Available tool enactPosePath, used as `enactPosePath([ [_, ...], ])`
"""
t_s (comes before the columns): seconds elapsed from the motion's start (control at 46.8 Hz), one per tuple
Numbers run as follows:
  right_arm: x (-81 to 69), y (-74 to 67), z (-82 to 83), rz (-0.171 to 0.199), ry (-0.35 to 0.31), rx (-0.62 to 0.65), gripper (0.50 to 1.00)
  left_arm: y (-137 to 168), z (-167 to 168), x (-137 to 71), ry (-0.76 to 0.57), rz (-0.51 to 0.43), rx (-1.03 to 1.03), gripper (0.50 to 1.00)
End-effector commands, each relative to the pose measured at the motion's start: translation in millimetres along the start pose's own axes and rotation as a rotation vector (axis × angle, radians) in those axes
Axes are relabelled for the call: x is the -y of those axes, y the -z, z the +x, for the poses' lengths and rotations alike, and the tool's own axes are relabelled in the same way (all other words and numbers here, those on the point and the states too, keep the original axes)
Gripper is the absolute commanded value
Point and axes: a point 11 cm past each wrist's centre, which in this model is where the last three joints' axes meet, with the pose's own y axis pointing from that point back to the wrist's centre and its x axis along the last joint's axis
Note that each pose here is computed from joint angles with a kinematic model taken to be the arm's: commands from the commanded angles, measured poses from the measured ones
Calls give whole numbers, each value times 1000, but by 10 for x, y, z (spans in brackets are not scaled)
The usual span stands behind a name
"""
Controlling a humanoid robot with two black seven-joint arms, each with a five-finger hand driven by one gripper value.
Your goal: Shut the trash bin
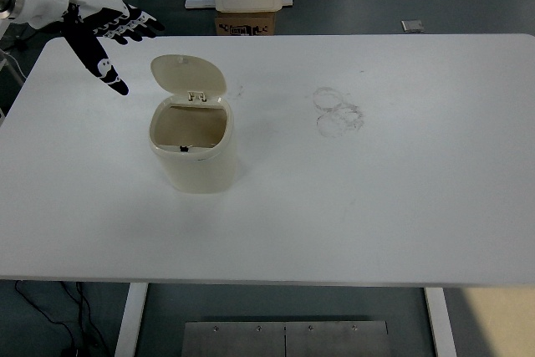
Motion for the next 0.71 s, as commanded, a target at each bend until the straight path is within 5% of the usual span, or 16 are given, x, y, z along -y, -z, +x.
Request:
enactPosePath([
  [0.0,-1,-1,1,0,-1,0,991,-14,13,-1,-5,14,13,1000],
  [0.171,-1,-1,1,0,-1,0,991,-34,11,-1,-3,-3,8,1000],
  [0.342,0,0,0,0,0,2,991,-227,-53,38,45,-122,-72,1000],
  [0.684,-1,-1,0,0,0,-2,991,-286,-103,54,65,-133,-72,1000],
])
